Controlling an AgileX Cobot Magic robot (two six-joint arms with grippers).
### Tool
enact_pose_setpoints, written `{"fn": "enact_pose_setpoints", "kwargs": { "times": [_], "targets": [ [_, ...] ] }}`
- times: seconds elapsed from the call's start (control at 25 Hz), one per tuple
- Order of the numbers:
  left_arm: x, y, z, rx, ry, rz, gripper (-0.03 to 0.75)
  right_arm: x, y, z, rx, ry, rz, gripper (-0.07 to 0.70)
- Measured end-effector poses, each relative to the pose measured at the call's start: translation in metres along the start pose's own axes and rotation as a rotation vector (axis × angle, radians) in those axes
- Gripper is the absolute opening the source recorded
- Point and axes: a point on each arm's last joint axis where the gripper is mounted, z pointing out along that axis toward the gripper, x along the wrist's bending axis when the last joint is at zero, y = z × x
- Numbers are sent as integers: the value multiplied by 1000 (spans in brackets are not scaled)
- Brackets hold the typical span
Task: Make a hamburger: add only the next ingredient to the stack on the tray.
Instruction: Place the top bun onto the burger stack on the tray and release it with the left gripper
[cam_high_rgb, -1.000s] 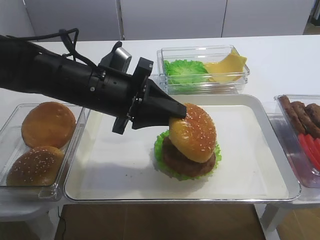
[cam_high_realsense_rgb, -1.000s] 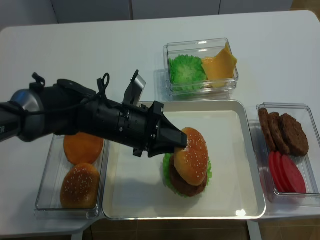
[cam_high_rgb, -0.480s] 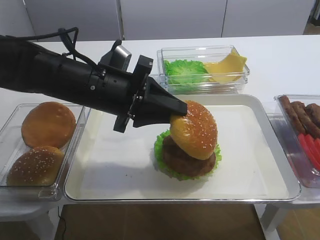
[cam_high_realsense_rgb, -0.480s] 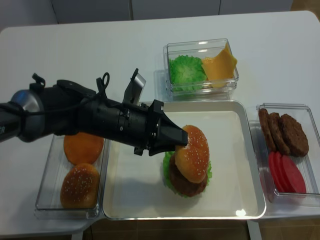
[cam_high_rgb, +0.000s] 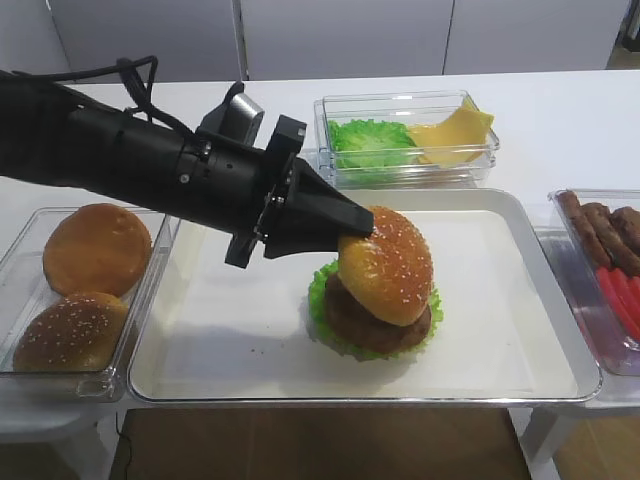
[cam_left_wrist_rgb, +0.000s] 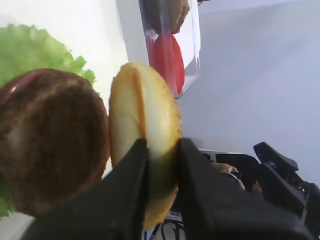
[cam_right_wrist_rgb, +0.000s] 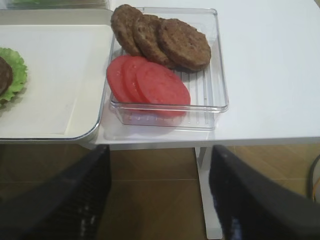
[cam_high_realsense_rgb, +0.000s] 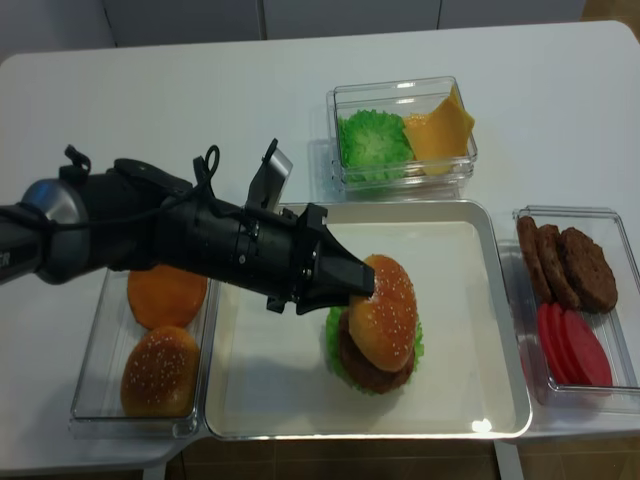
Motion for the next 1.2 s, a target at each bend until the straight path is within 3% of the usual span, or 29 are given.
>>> {"fn": "enact_pose_setpoints", "kwargs": {
  "times": [0.24, 0.6, 1.2],
  "targets": [
    [0, 0, 0, -4, -2, -4, 129, 0, 0, 0, 0, 0, 0, 467],
    [10, -8, 2, -16, -16, -55, 128, 0, 0, 0, 0, 0, 0, 467],
    [9, -5, 2, -51, -25, -44, 139, 0, 0, 0, 0, 0, -2, 467]
  ]
}}
